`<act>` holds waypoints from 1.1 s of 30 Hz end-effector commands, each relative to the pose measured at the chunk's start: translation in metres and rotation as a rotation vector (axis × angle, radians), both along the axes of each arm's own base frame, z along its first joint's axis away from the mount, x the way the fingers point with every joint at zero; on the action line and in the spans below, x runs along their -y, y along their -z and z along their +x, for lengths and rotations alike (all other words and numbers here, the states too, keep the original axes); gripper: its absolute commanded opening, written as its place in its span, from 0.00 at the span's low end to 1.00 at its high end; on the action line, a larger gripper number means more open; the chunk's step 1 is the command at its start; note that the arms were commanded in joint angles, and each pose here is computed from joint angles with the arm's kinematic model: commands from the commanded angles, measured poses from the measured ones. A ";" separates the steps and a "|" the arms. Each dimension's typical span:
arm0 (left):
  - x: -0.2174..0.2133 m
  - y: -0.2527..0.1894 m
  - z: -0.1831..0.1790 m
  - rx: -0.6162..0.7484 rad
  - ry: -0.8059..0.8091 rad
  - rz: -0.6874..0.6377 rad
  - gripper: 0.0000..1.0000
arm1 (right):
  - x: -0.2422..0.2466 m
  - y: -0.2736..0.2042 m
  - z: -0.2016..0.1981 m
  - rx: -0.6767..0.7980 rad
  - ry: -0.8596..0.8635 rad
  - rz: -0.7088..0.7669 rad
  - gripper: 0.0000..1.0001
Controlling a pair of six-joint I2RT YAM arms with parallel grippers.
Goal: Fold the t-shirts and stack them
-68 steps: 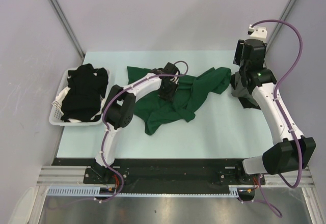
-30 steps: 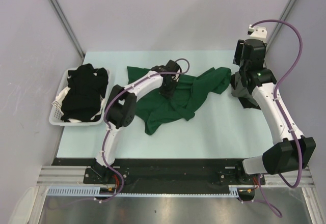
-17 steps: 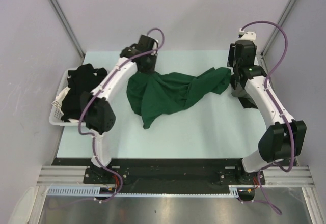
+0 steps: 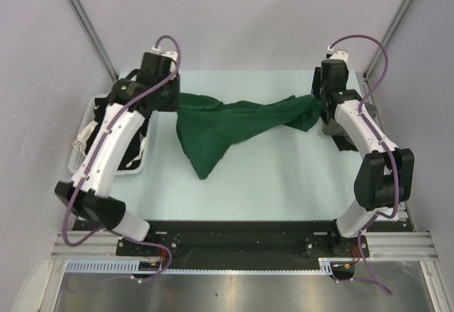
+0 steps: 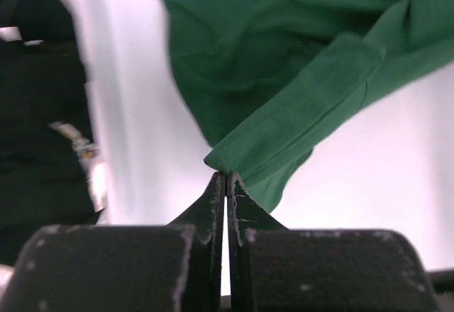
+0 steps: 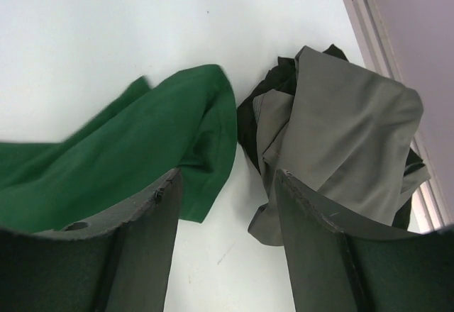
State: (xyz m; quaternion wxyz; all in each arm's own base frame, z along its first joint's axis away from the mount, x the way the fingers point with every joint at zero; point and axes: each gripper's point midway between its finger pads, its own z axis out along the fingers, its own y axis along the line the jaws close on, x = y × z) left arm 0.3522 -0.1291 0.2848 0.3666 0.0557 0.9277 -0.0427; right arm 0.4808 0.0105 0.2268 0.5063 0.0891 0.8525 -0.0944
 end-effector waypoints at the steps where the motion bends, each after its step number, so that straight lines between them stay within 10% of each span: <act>1: -0.048 -0.053 -0.024 0.142 -0.160 -0.019 0.00 | 0.005 -0.005 0.014 0.031 0.031 0.042 0.60; 16: -0.037 -0.108 -0.102 0.165 -0.076 -0.254 0.00 | 0.002 0.032 0.047 -0.124 0.052 0.147 0.59; 33: 0.010 -0.036 -0.213 -0.320 0.082 -0.522 0.00 | -0.026 0.064 0.056 -0.308 -0.009 0.258 0.58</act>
